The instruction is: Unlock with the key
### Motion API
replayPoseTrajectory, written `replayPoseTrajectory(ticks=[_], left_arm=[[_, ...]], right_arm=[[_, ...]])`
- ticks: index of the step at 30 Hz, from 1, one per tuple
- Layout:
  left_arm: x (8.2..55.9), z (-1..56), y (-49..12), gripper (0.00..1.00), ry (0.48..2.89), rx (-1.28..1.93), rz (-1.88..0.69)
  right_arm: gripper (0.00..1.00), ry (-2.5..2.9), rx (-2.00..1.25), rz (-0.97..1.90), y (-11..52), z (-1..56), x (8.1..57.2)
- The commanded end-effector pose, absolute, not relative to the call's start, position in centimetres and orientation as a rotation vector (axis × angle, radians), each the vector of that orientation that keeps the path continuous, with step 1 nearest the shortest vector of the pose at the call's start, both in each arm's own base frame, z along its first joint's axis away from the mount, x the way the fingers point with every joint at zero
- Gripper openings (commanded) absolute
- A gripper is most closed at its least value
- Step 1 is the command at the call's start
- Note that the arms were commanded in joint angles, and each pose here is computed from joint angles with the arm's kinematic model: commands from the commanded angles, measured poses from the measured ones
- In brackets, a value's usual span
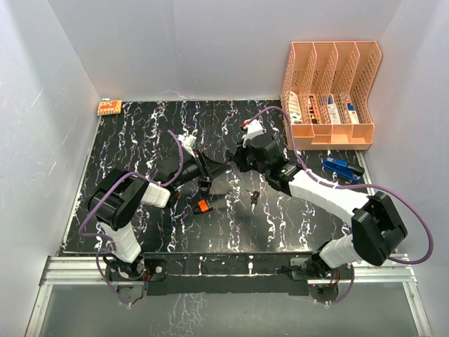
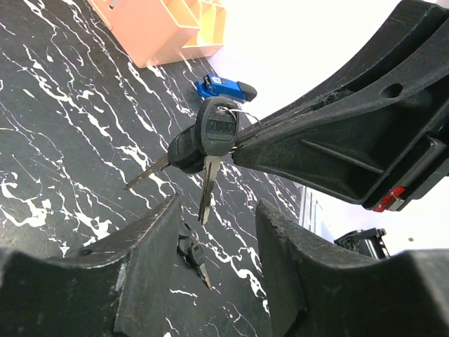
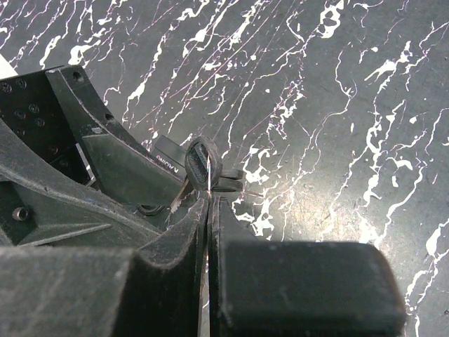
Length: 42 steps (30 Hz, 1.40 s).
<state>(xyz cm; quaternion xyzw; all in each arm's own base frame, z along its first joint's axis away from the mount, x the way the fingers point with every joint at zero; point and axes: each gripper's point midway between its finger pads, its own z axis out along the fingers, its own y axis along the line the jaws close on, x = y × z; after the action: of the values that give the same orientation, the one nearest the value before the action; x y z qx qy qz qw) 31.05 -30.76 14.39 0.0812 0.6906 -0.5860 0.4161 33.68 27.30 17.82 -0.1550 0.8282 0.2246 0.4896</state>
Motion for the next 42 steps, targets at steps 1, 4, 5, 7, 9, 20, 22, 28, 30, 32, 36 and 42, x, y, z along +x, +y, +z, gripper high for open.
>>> replayPoseTrajectory(ticks=[1,4,5,7,9,20,22,28,30,32,36,42], left_arm=[[30.6,17.2,-31.3,0.43,1.603,0.27,-1.531],[30.4,17.4,-31.4,0.4,1.593,0.275,-1.546],[30.4,17.3,-31.4,0.38,1.595,0.275,-1.548],[30.4,17.3,-31.4,0.36,1.594,0.279,-1.55],[30.4,17.4,-31.4,0.33,1.592,0.278,-1.549],[30.4,17.3,-31.4,0.14,1.594,0.276,-1.547],[30.4,17.3,-31.4,0.11,1.594,0.276,-1.549],[30.6,17.2,-31.3,0.0,1.606,0.266,-1.536],[30.8,16.9,-31.3,0.0,1.629,0.269,-1.517],[31.1,16.1,-31.3,0.0,1.694,0.267,-1.476],[31.7,14.5,-30.7,0.0,1.889,0.32,-1.33],[31.3,15.1,-29.9,0.0,1.981,0.527,-1.244]], right_arm=[[0.0,1.912,-0.341,0.579,27.6,20.8,34.2],[0.0,1.912,-0.34,0.576,27.6,20.8,34.2],[0.0,1.911,-0.339,0.574,27.5,20.8,34.3],[0.0,1.911,-0.338,0.574,27.5,20.8,34.2],[0.0,1.911,-0.339,0.572,27.5,20.8,34.3],[0.0,1.917,-0.336,0.57,27.5,20.5,34.2],[0.0,1.915,-0.332,0.569,27.4,20.6,34.2],[0.0,1.916,-0.331,0.565,27.2,20.4,34.1],[0.0,1.918,-0.323,0.553,26.9,20.4,34.1],[0.02,1.925,-0.311,0.529,26.4,20.3,34.1],[0.44,1.934,-0.262,0.461,23.8,20.3,33.9],[0.72,1.873,-0.197,0.54,19.8,21.4,34.1]])
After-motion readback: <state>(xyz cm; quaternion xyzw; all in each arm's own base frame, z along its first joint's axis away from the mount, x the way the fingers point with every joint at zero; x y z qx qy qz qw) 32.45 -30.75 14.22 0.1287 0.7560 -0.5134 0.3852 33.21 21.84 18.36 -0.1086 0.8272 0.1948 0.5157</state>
